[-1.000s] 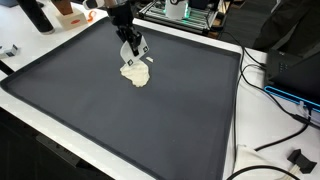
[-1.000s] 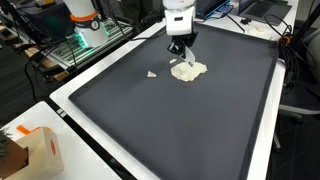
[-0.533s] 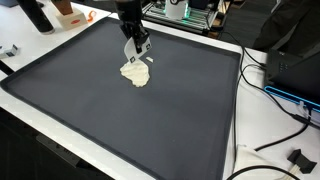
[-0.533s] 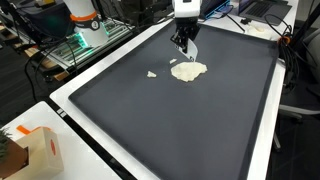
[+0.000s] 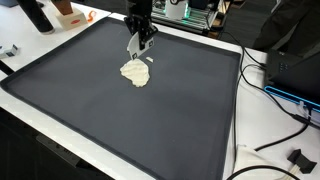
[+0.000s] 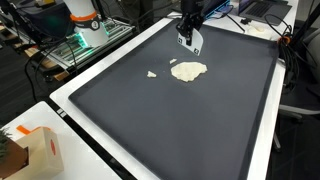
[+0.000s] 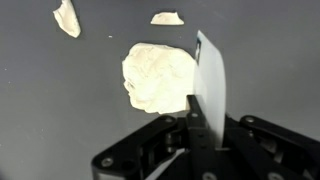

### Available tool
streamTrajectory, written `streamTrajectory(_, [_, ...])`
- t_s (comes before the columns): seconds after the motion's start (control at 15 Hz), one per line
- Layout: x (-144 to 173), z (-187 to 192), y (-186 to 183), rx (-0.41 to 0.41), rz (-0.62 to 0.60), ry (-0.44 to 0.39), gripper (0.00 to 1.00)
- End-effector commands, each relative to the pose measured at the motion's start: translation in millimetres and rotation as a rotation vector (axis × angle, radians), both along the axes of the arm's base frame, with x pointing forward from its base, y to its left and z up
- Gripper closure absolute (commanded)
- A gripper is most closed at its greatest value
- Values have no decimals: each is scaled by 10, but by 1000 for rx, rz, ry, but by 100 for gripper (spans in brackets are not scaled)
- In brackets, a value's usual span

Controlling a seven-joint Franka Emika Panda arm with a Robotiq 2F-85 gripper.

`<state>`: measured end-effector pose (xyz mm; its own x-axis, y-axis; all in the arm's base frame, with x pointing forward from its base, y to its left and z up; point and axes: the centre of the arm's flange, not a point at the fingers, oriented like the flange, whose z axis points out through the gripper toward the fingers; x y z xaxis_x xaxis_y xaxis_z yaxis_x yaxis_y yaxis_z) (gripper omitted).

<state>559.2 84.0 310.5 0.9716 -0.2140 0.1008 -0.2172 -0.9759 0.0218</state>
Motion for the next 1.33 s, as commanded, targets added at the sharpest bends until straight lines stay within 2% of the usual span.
streamTrajectory(0.0, [-49, 157, 142, -57, 16, -2, 99])
streamTrajectory(0.53, [-21, 382, 342, -59, 104, -8, 99])
streamTrajectory(0.67, [43, 299, 334, -37, 80, -24, 96])
streamTrajectory(1.0, [52, 286, 327, -37, 79, -23, 96])
streamTrajectory(1.07, [52, 286, 327, -37, 79, -23, 99])
streamTrajectory(1.27, [255, 52, 263, -45, 88, 3, 99])
